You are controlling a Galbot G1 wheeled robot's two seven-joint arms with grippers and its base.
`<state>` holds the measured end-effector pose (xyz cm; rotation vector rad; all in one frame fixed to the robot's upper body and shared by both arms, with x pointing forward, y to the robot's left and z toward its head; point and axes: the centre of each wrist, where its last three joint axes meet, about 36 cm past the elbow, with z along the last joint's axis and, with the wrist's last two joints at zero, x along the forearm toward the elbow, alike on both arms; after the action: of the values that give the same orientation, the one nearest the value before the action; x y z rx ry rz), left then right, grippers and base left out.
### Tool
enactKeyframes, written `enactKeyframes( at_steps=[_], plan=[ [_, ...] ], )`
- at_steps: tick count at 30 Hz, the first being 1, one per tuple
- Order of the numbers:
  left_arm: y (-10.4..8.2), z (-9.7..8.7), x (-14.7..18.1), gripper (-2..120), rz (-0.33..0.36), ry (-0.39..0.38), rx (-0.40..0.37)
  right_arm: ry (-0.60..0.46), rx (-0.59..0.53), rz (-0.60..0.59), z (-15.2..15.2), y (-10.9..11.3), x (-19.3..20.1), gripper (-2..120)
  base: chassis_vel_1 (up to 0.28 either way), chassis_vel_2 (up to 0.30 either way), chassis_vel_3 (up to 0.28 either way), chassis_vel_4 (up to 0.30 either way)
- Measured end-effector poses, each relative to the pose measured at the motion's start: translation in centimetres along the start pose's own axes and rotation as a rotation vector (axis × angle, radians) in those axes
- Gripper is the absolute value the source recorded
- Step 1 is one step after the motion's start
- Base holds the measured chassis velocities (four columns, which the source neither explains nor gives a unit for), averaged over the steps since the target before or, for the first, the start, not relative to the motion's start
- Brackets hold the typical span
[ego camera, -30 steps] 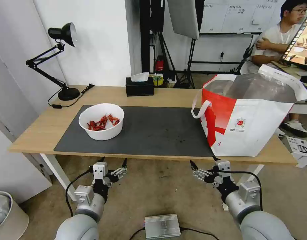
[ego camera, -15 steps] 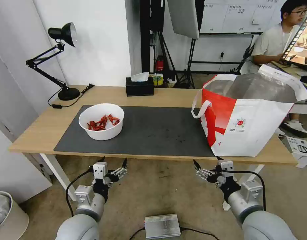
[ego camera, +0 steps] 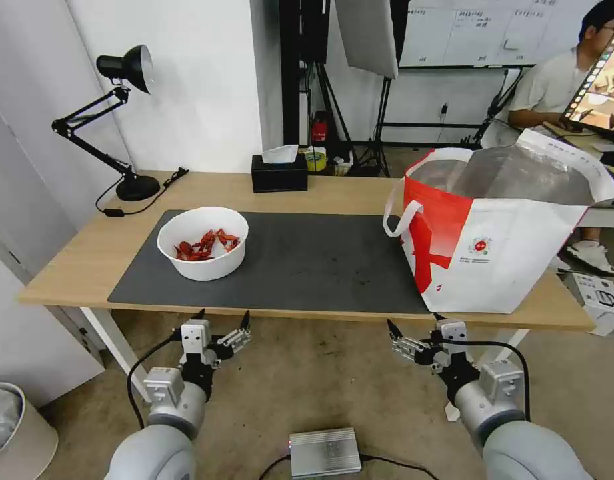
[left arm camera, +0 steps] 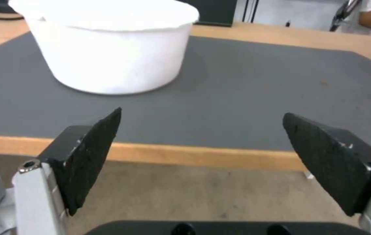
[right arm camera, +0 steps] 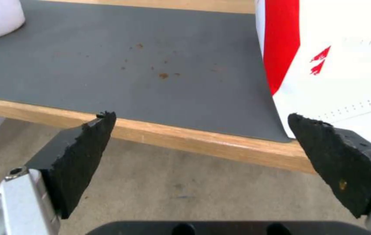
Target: Pick up the trash from the table and place it into the takeout bag.
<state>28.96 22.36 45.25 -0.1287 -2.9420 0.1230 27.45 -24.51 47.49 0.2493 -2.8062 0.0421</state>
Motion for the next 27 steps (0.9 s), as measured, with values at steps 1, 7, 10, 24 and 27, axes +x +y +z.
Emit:
enactKeyframes(
  at_steps=[1, 7, 10, 24, 27],
  plan=[
    [0.0, 0.0, 0.0, 100, 0.0, 0.0, 0.0, 0.0, 0.0, 0.0, 0.0, 0.0, 0.0, 100, 0.0, 0.0, 0.0, 0.0],
    [1.7, -2.9, -1.1, 100, -0.013, 0.009, 0.055, 0.0, 0.0, 0.0, 0.0, 0.0, 0.0, 100, 0.0, 0.0, 0.0, 0.0],
    [2.6, -4.4, -1.6, 100, -0.011, 0.018, 0.076, -0.001, 0.0, 0.0, 0.0, 0.0, 0.0, 100, 0.0, 0.0, 0.0, 0.0],
    [7.1, -8.8, -5.7, 100, -0.055, -0.006, 0.06, -0.001, 0.0, -0.001, 0.0, 0.0, 0.0, 100, 0.0, 0.0, 0.0, 0.0],
    [8.0, -9.7, -6.9, 100, -0.061, -0.007, 0.056, -0.001, 0.0, -0.001, 0.0, 0.0, 0.0, 100, 0.0, 0.0, 0.0, 0.0]
  ],
)
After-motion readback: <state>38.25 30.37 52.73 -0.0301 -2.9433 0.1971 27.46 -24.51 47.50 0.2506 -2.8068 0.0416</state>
